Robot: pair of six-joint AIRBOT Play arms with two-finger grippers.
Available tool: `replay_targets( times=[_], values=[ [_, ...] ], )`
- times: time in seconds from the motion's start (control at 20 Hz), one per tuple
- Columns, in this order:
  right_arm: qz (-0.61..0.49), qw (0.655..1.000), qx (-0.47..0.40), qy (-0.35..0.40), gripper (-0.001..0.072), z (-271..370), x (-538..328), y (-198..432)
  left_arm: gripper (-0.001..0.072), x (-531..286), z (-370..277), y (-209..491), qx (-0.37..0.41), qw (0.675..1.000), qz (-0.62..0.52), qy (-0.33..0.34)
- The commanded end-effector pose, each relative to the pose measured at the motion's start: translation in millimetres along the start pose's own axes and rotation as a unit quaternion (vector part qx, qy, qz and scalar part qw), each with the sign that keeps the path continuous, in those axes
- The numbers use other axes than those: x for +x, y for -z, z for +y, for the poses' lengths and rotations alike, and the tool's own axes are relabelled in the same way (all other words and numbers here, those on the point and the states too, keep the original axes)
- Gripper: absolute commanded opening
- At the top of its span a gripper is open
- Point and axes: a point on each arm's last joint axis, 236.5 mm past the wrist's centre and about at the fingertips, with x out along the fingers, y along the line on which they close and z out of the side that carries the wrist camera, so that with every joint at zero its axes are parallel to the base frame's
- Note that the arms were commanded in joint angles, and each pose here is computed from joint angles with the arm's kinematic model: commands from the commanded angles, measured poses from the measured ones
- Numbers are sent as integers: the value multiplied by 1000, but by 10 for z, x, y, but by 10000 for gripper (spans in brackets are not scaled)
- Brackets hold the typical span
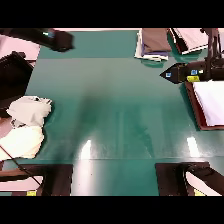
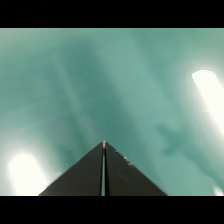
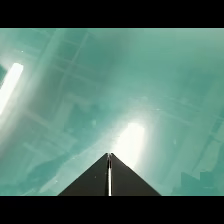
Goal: Fold the shirts.
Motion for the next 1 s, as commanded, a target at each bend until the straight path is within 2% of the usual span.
replay_targets(
  times=[0.0,0.1,0.25,0.3,0.35,0.4,0.6,0.8,0.85,0.95],
  values=[
    [-1,1000,0,0,18,2,0,-4,31,-560,808,307,-40,993,18,-109],
    [0,1000,0,0,18,2,0,-3,32,-700,1158,666,-75,986,42,-145],
    [-1,1000,0,0,18,1,0,-4,34,-560,1625,1535,-127,964,140,-186],
    [-1,1000,0,0,18,1,0,-4,168,-459,1738,1824,-144,955,173,-192],
    [0,1000,0,0,18,1,0,-4,550,-334,1837,2115,-161,946,199,-197],
    [-1,1000,0,0,18,2,0,-5,641,-194,1920,2358,-175,940,213,-200],
    [-3,1000,0,0,18,0,1,-16,638,263,2104,2966,-176,936,216,-214],
    [-4,1000,0,0,18,-1,3,-19,637,449,2124,3207,-178,935,222,-212],
    [-4,1000,0,1,18,-3,2,-21,617,444,2118,3208,-180,934,223,-212],
    [-6,1000,0,1,18,-2,0,-28,46,387,2113,3132,-189,932,222,-213]
  ],
)
